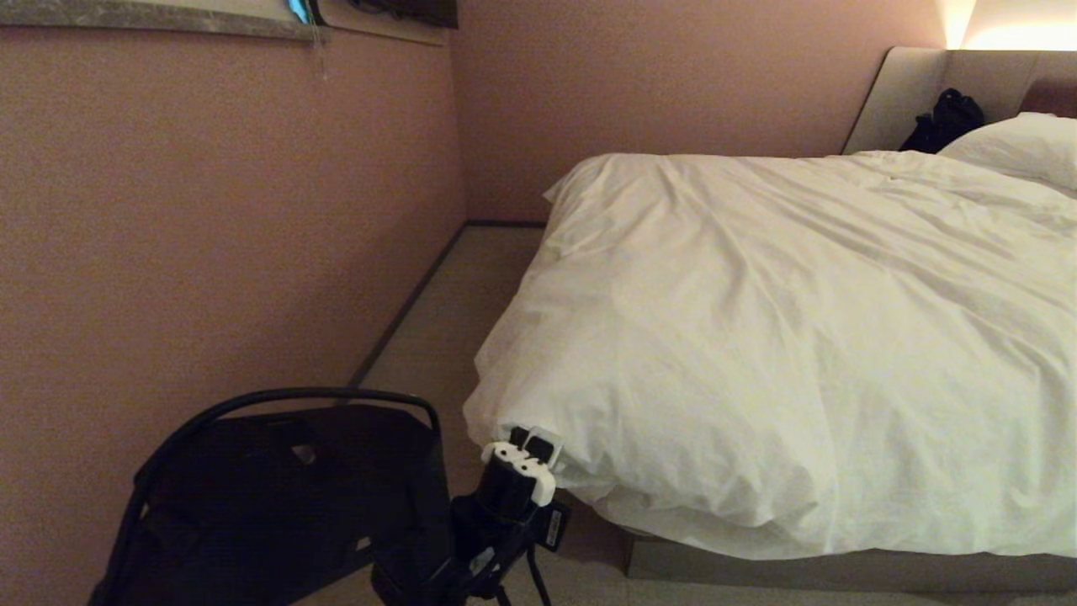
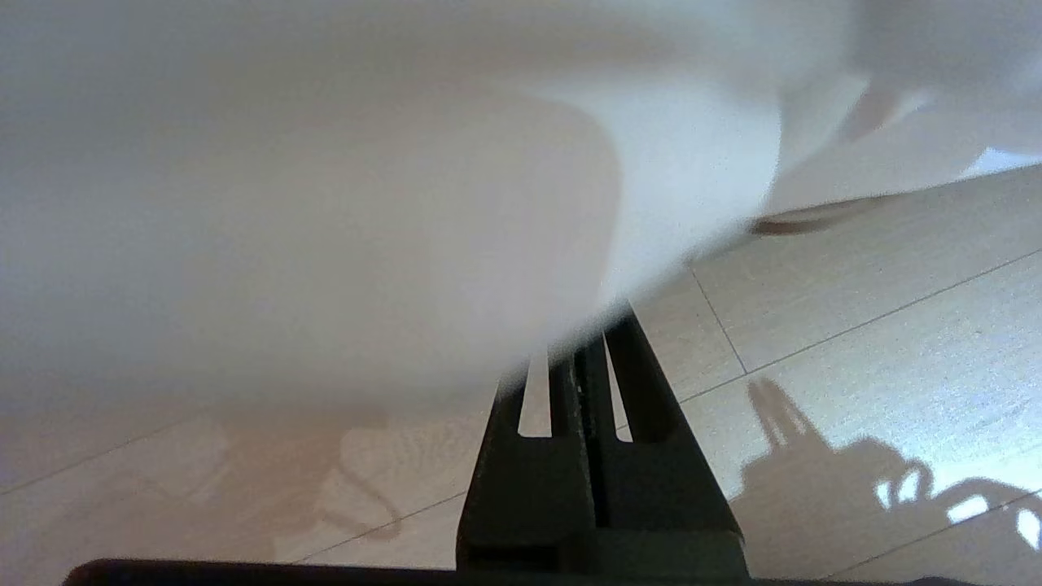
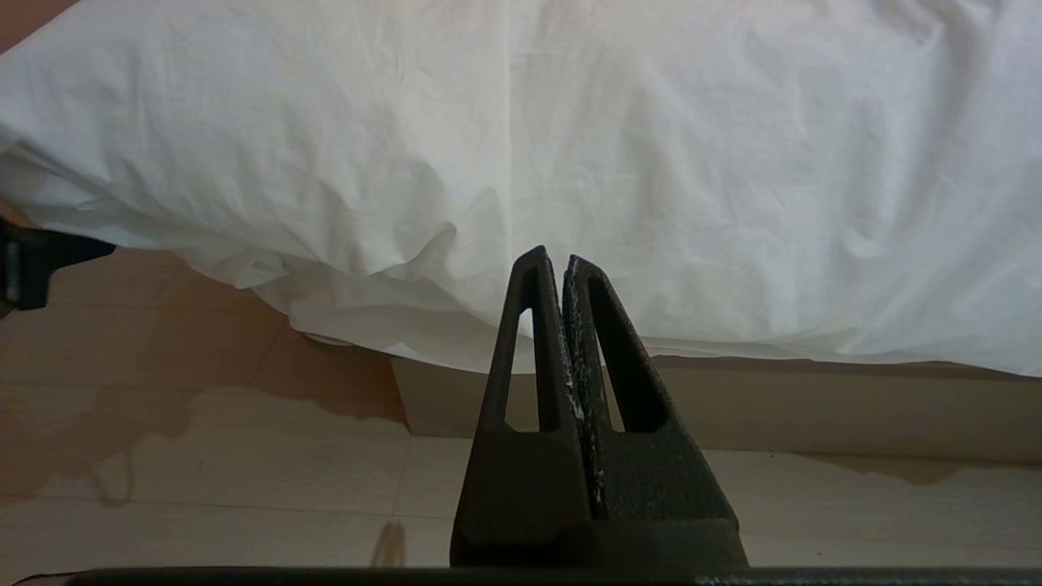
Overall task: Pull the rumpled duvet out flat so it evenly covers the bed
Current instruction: Flatten the corners of the folded blanket
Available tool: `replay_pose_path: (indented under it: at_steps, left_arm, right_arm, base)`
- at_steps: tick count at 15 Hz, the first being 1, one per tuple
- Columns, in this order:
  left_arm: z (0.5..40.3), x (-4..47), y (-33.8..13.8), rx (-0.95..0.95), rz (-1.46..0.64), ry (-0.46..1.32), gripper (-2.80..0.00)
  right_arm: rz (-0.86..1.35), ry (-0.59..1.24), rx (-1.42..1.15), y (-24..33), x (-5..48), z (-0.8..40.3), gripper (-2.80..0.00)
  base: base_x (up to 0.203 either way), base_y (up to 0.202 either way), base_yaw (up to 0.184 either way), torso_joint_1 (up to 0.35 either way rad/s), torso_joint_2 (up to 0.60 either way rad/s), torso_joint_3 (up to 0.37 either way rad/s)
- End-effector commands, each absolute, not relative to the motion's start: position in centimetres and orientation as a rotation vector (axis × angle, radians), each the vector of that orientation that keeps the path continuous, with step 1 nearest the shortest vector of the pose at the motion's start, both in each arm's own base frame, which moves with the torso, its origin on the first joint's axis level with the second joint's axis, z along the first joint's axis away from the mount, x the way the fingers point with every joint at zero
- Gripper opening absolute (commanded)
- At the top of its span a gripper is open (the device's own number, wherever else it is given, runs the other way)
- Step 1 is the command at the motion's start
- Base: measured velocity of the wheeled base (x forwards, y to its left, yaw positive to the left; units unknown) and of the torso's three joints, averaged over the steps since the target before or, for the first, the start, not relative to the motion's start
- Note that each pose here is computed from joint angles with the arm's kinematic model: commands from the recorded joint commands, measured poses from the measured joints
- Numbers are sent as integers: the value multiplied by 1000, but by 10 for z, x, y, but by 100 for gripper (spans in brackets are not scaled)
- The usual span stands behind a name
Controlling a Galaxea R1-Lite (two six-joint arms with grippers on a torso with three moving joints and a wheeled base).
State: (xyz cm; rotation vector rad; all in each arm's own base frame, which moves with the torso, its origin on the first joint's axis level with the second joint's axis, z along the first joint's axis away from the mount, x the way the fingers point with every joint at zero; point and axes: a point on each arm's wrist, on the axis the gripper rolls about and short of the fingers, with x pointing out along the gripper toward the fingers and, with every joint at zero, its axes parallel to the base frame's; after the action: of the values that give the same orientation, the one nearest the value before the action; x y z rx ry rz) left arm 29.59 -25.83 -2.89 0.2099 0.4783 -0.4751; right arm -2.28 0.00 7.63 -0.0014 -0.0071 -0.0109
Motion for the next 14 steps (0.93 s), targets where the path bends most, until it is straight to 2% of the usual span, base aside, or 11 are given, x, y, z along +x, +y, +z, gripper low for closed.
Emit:
replay_pose_path:
  at_steps: [1,7,8,14]
  left_arm:
    - [-22,305,-269,197,-481,452,-280]
    - [-21,304,-286,197,-504,476,-280]
    - [-20,302,-286,176,-499,487,0]
    - [-17,285,-283,163,-509,532,0]
  right_arm:
    - [-11,-8,-2,0,-23,76,-280]
    - [-11,-8,-2,0,-23,76,-280]
    - [-11,-8,-2,0,-23,76,-280]
    - [-11,-8,-2,0,-23,76,-280]
  base:
    - [0,0,0,0,0,0]
    - [0,0,0,0,0,0]
    - [0,0,0,0,0,0]
    - [0,0,0,0,0,0]
